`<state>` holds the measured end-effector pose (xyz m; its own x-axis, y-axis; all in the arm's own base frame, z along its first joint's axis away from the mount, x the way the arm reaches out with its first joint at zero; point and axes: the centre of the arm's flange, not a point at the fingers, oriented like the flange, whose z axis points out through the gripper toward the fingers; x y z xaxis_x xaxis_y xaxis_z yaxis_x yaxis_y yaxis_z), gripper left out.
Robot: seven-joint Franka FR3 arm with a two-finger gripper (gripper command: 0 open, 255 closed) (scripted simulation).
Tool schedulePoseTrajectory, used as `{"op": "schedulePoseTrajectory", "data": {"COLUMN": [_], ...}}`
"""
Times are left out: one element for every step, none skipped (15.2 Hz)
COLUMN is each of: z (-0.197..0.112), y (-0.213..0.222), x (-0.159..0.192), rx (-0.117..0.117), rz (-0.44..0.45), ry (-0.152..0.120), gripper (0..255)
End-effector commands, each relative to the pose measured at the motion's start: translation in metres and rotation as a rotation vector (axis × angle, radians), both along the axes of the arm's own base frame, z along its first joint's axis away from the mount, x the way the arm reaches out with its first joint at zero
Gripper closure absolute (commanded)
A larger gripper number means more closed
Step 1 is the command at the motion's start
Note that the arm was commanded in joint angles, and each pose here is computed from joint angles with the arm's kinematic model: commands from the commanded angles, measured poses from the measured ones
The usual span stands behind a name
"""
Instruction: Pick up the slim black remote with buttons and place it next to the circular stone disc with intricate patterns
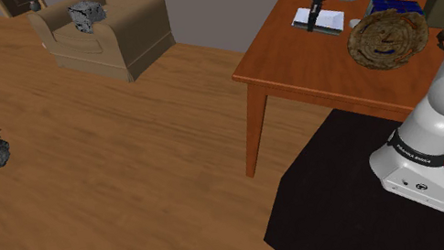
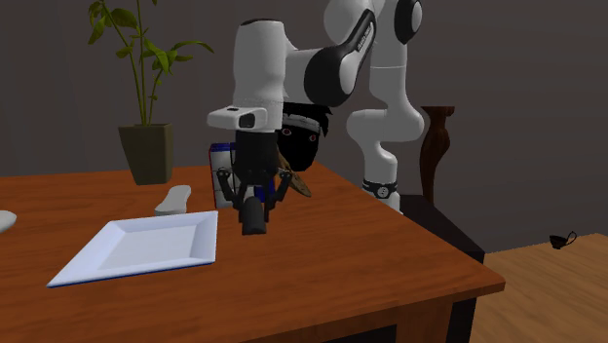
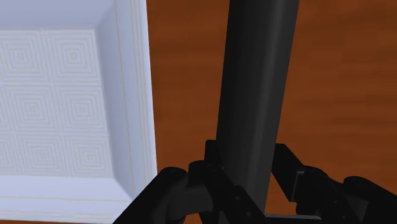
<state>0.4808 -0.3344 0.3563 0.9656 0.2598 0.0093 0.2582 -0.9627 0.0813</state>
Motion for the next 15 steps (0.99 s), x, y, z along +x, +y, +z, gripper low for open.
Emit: {"op": "schedulePoseTrajectory", "data": {"z": [0.011, 0.016, 0.022, 0.027, 0.032, 0.038, 0.043, 0.048, 0.053, 0.059, 0.064, 0.069, 0.074, 0.08, 0.085], "y": [-0.001, -0.001, -0.001, -0.001, -0.001, -0.001, -0.001, -0.001, -0.001, -0.001, -0.001, -0.001, -0.001, -0.001, -0.001], "x": [-0.001, -0.001, -0.001, -0.001, -0.001, -0.001, -0.001, -0.001, -0.001, -0.001, -0.001, -0.001, -0.001, -0.001, -0.001], "rx": [0.0, 0.0, 0.0, 0.0, 0.0, 0.0, 0.0, 0.0, 0.0, 0.0, 0.0, 0.0, 0.0, 0.0, 0.0], "rz": [0.0, 0.0, 0.0, 0.0, 0.0, 0.0, 0.0, 0.0, 0.0, 0.0, 0.0, 0.0, 0.0, 0.0, 0.0], "ry": [0.0, 0.0, 0.0, 0.0, 0.0, 0.0, 0.0, 0.0, 0.0, 0.0, 0.0, 0.0, 0.0, 0.0, 0.0], "gripper": [255, 255, 255, 255, 255, 255, 255, 255, 255, 255, 255, 255, 255, 255, 255]}}
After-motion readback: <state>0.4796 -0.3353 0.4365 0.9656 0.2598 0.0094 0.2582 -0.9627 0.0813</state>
